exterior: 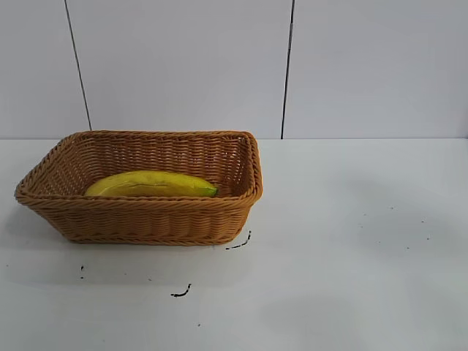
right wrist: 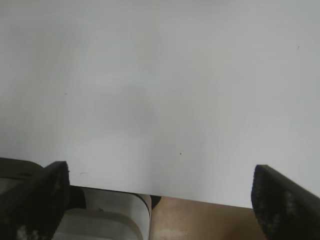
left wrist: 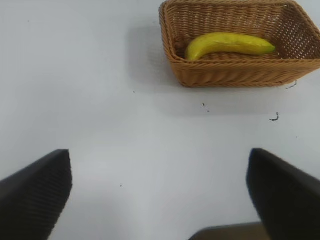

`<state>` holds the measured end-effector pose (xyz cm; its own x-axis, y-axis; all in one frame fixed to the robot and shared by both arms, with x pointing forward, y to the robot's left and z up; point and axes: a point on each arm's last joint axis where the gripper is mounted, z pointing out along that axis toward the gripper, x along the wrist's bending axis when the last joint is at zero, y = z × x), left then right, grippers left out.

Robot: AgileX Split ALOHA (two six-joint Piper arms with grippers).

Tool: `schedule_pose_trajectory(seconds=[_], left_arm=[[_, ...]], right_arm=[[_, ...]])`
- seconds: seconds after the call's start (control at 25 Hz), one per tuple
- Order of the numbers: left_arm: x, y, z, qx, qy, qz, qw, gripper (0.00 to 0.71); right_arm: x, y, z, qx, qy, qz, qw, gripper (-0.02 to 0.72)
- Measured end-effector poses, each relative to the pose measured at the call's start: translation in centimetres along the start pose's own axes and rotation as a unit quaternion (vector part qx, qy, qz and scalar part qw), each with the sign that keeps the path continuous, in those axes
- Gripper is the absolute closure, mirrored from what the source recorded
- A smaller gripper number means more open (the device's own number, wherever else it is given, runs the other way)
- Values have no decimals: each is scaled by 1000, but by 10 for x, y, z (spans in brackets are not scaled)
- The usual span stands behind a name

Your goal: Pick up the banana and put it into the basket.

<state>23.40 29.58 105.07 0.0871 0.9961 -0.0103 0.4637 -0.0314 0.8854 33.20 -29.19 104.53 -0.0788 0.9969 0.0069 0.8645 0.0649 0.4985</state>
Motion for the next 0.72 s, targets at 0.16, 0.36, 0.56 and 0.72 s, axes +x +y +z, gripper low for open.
schedule_pose_trajectory(seconds=[0.16,0.36,0.56,0.72], left_arm=[[0,0,0,0,0,0,1000,20],[0,0,0,0,0,0,1000,20],[0,0,0,0,0,0,1000,20],[0,0,0,0,0,0,1000,20]], right_arm=[[1,-27,-9,-66,-1,-1,998,11],[1,-43,-27,-151,-3,-2,989,11],[2,-59,-42,-223,-4,-4,975,11],[2,-74,-52,-279,-5,-5,960,11]])
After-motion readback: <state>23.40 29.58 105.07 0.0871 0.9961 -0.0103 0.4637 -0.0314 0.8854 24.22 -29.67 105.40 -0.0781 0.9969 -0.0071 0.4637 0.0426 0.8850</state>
